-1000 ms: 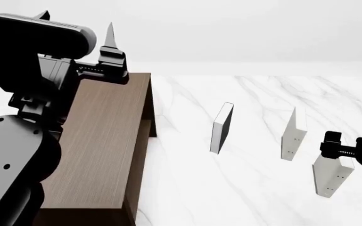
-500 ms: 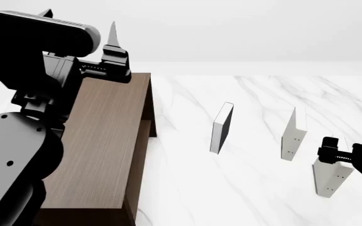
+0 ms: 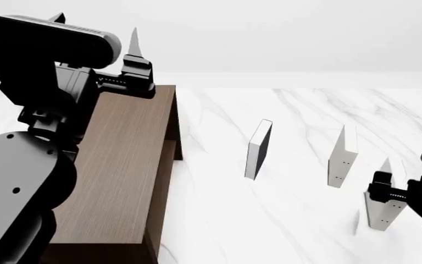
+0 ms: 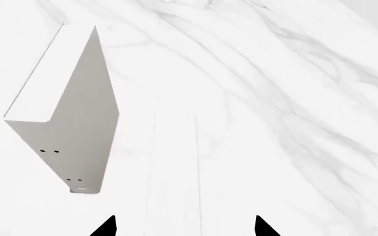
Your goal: Pick up the book on the right and place it under the cabinet shelf.
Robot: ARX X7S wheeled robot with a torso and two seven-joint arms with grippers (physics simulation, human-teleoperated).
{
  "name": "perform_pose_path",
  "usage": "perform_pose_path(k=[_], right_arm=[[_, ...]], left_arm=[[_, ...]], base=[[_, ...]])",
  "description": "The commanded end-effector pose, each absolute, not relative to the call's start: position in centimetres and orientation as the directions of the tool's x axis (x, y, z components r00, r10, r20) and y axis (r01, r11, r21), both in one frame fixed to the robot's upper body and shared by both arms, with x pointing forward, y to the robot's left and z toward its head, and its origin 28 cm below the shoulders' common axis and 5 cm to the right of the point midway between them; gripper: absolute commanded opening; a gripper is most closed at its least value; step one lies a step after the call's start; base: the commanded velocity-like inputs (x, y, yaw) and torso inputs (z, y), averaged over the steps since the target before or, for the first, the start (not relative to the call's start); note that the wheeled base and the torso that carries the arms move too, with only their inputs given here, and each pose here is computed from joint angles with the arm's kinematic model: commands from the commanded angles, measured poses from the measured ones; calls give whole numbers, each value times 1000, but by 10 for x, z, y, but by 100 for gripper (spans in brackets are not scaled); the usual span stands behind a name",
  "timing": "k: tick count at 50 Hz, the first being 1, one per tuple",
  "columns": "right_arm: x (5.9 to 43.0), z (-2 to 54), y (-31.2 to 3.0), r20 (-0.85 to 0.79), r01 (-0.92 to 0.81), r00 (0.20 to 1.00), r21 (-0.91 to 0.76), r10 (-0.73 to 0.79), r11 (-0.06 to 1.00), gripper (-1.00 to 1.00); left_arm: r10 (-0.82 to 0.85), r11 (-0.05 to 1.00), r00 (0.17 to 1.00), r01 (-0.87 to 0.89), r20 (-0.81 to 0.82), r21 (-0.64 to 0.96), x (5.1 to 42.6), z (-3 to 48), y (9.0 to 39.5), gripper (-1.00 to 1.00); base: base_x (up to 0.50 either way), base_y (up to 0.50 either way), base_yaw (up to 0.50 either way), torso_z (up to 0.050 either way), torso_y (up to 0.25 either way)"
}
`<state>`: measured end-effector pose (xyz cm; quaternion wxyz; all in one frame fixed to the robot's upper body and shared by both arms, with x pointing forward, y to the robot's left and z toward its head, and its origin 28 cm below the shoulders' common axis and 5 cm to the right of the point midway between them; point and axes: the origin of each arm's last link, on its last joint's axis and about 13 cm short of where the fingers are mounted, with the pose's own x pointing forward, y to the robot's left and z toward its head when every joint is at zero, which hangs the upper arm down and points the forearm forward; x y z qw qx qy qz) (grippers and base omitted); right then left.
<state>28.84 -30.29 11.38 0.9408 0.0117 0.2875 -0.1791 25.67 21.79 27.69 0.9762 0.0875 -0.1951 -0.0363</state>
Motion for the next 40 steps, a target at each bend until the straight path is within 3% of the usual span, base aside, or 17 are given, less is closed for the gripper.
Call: perform_pose_path(k=[1, 40], right_arm=[[287, 106, -303, -556, 346, 763, -79, -329, 935, 100], [291, 90, -300, -580, 335, 752, -73, -313, 939, 100]], left_arm=[[-106, 982, 922, 38, 371, 186, 257, 275, 218, 100], [-103, 982, 926, 36, 364, 186, 258, 272, 219, 100]], base=[[0, 0, 0, 0, 0], [0, 0, 0, 0, 0]])
